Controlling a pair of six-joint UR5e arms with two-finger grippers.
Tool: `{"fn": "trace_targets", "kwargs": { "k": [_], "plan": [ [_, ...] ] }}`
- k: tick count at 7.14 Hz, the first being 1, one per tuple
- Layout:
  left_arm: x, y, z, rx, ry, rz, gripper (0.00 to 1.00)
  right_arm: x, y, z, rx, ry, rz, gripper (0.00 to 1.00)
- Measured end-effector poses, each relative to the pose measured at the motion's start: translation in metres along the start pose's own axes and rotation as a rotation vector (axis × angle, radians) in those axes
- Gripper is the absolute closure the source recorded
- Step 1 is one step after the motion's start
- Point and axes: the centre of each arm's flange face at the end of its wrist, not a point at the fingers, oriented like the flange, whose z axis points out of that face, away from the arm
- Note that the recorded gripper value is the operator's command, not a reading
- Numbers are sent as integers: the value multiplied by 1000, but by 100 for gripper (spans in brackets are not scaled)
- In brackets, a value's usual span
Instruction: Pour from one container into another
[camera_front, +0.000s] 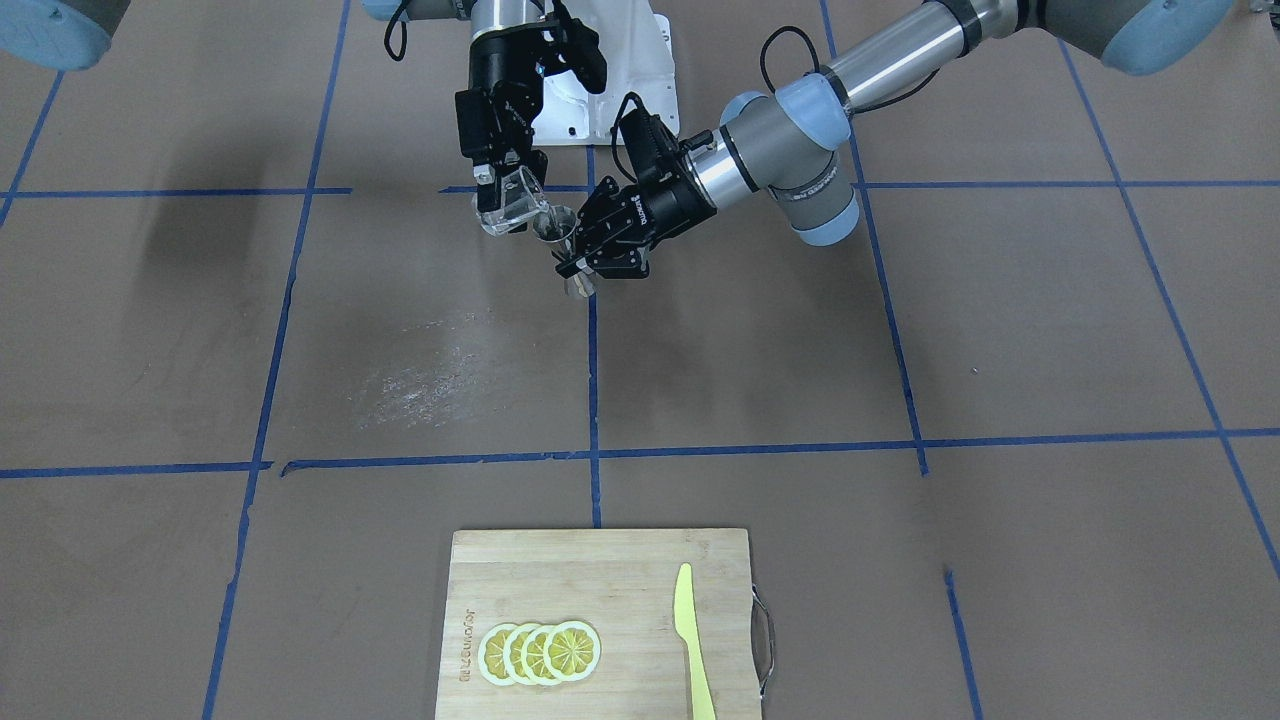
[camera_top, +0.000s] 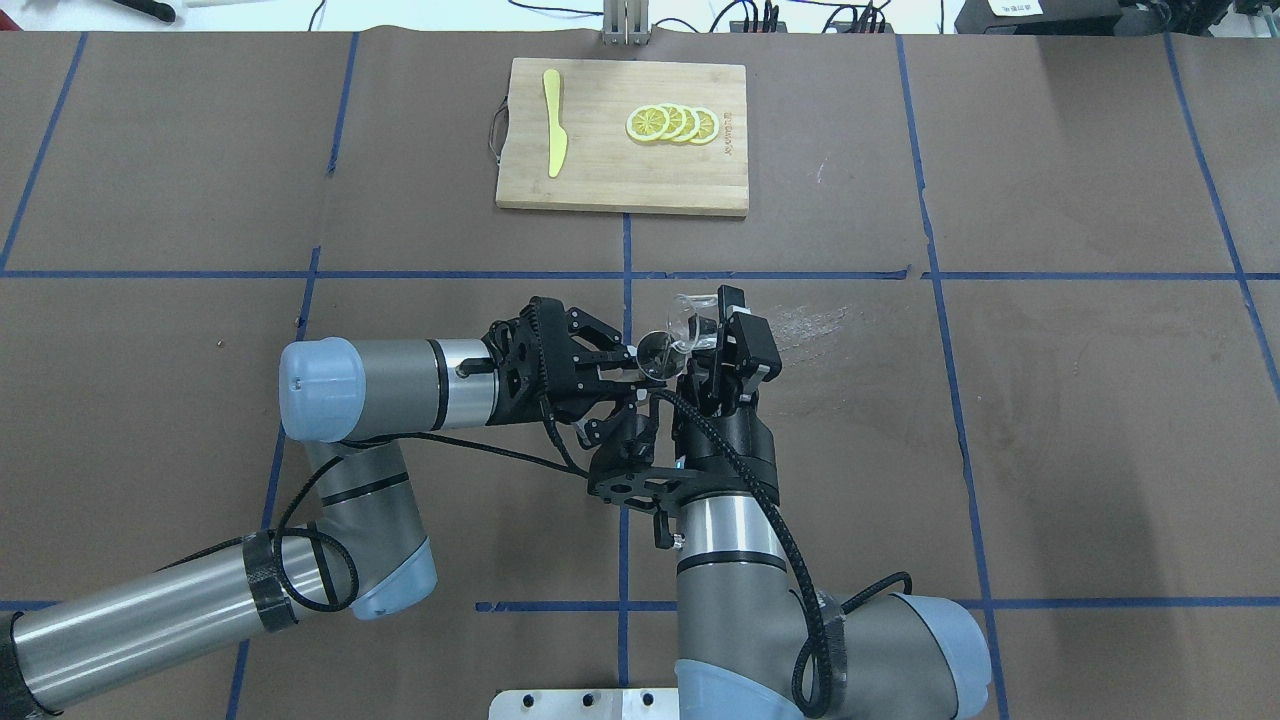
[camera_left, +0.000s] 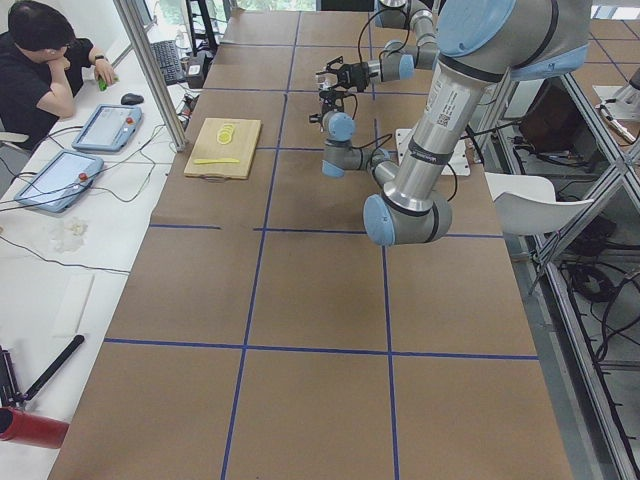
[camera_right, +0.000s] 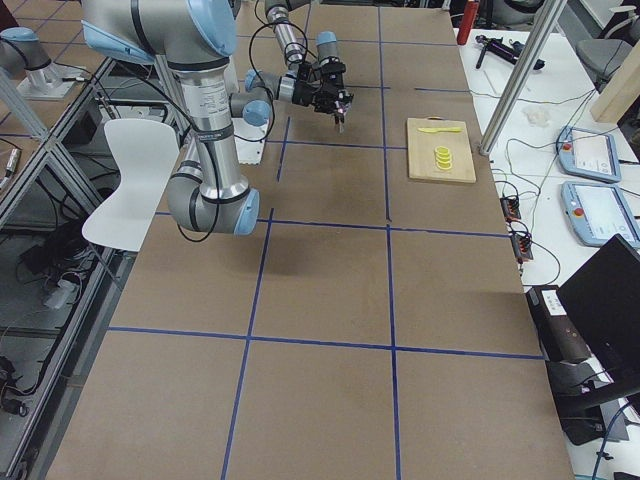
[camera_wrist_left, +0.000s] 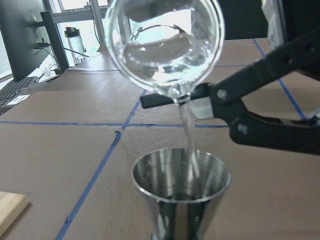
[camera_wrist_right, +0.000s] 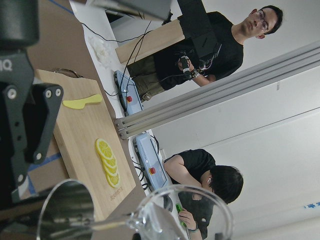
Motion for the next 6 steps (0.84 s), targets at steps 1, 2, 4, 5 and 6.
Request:
{"fn": "trace_targets", "kwargs": {
  "k": [1,2,4,5,6],
  "plan": [
    [0,-1,0,1,0,0,100,1,0,1,0,1,-15,100],
    [0,-1,0,2,0,0,100,2,0,1,-1,3,-28,100],
    [0,-1,0,2,0,1,100,3,-1,2,-2,5,-49,100],
    [0,-1,0,1,0,1,100,3,-1,2,-2,5,-58,100],
    [0,-1,0,2,0,1,100,3,-2,3,-2,5,-64,100]
  ]
}}
